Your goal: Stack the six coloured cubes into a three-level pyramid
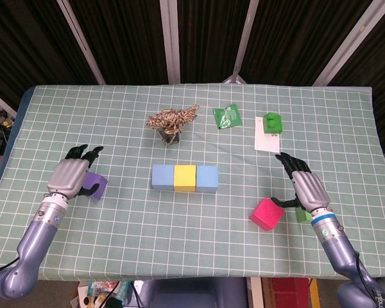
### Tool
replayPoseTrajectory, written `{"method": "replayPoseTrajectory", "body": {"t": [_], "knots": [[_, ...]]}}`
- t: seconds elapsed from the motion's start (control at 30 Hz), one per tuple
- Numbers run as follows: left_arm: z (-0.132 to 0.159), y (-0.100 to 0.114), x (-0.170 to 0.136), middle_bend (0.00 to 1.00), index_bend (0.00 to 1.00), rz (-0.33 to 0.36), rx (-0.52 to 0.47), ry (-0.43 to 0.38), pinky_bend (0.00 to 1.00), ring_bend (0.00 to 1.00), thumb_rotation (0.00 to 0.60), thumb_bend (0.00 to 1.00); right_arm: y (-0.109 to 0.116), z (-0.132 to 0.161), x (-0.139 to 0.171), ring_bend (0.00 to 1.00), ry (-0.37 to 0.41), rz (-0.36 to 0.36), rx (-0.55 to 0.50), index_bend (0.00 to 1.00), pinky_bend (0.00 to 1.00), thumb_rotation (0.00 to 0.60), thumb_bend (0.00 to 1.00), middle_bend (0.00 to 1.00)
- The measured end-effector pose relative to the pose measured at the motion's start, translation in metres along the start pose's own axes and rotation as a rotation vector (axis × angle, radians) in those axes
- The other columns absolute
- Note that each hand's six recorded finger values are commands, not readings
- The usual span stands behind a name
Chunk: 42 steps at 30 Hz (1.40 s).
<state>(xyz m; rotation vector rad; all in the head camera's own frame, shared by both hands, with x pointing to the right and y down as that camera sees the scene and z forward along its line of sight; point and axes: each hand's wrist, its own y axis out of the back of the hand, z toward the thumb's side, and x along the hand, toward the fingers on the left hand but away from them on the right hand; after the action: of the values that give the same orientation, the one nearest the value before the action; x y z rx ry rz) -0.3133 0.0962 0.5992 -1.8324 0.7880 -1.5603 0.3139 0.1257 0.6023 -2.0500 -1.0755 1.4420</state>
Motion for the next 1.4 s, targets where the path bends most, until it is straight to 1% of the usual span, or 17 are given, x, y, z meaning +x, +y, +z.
{"method": "replayPoseTrajectory", "body": {"t": [0.1, 0.33, 0.5, 0.63, 0.77, 0.97, 1.17, 1.4], "knots": [[0.004, -0.003, 0.003, 0.24, 0.08, -0.011, -0.001, -0.004, 0.01, 0.00, 0.600, 0.42, -0.001, -0.001, 0.000, 0.02, -0.003, 0.001, -0.002, 0.00, 0.00, 0.600, 0.24, 0.00], [0.013, -0.011, 0.011, 0.24, 0.08, -0.049, 0.038, -0.027, 0.01, 0.00, 0.600, 0.42, 0.000, -0.001, -0.002, 0.02, -0.004, -0.001, -0.006, 0.00, 0.00, 0.600, 0.24, 0.00], [0.030, -0.018, 0.021, 0.25, 0.07, -0.083, 0.065, -0.068, 0.01, 0.00, 0.600, 0.42, -0.001, -0.001, -0.002, 0.02, -0.006, 0.001, -0.009, 0.00, 0.00, 0.600, 0.24, 0.00], [0.044, -0.025, 0.028, 0.24, 0.05, -0.122, 0.065, -0.100, 0.01, 0.00, 0.600, 0.42, -0.001, -0.001, -0.002, 0.02, -0.007, 0.003, -0.014, 0.00, 0.00, 0.600, 0.24, 0.00], [0.063, -0.033, 0.036, 0.24, 0.05, -0.157, 0.076, -0.140, 0.01, 0.00, 0.600, 0.42, -0.002, -0.001, -0.002, 0.02, -0.005, 0.003, -0.019, 0.00, 0.00, 0.600, 0.24, 0.00], [0.082, -0.046, 0.043, 0.24, 0.05, -0.190, 0.103, -0.168, 0.01, 0.00, 0.600, 0.42, -0.001, -0.002, -0.002, 0.02, -0.007, -0.004, -0.030, 0.00, 0.00, 0.600, 0.24, 0.00], [0.091, -0.054, 0.044, 0.26, 0.05, -0.204, 0.113, -0.179, 0.01, 0.00, 0.600, 0.42, 0.002, -0.002, -0.002, 0.02, -0.007, -0.012, -0.045, 0.00, 0.00, 0.600, 0.24, 0.00], [0.090, -0.054, 0.042, 0.29, 0.04, -0.196, 0.114, -0.167, 0.01, 0.00, 0.600, 0.43, 0.001, 0.000, -0.001, 0.02, -0.002, -0.008, -0.058, 0.00, 0.00, 0.600, 0.24, 0.00]]}}
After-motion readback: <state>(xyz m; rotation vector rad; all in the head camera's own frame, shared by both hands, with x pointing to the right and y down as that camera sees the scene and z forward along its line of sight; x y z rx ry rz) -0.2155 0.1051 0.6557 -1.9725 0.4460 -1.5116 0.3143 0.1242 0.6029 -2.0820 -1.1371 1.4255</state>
